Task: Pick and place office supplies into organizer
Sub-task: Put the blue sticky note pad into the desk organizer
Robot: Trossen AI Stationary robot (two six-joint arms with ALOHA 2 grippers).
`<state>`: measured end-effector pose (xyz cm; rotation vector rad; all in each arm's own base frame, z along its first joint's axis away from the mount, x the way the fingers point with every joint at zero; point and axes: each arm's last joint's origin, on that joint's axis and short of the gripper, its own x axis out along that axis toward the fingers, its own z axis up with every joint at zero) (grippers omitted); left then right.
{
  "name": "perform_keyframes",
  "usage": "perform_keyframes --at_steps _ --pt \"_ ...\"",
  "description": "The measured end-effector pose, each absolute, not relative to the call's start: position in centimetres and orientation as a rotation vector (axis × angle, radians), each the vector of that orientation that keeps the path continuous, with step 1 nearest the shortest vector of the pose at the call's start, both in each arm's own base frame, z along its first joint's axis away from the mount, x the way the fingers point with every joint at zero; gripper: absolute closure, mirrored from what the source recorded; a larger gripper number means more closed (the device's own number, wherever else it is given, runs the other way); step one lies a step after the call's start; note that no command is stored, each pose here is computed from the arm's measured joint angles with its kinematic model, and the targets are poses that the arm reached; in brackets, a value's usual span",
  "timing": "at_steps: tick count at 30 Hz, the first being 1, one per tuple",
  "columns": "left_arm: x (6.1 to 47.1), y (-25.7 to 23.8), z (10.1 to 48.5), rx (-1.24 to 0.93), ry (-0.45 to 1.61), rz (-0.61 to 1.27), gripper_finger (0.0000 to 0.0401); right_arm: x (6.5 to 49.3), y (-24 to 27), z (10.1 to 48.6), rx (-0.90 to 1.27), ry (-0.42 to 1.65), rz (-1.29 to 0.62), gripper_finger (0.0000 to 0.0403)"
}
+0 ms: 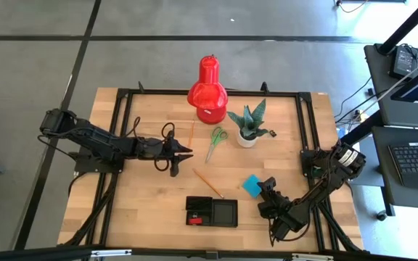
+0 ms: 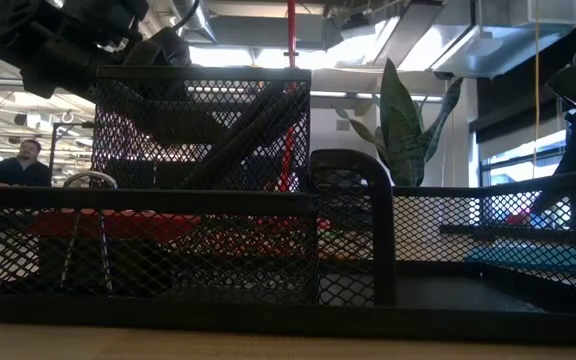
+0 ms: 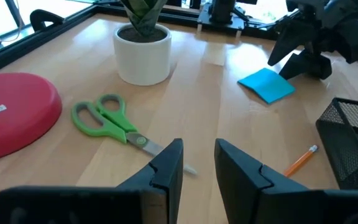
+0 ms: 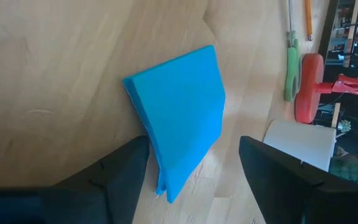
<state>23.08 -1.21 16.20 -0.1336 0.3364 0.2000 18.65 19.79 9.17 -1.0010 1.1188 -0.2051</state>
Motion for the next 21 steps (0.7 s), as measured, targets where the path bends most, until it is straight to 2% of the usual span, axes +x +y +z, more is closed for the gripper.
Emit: perform_keyframes --at_steps 6,16,21 --pt "23.09 -1.21 16.23 -0.134 0.333 0.200 0.0315 18.67 19.76 9.18 -1.004 1.118 -0.208 0.0154" --pt "23.09 -1.21 16.23 -0.134 0.334 0.199 0.0315 18.72 19.73 9.17 -1.004 1.118 -0.208 0.0229" --pt "23.09 -1.21 16.24 -0.134 0.333 0.198 0.0315 18.89 19.68 9.11 -0.996 1.128 -0.197 0.0244"
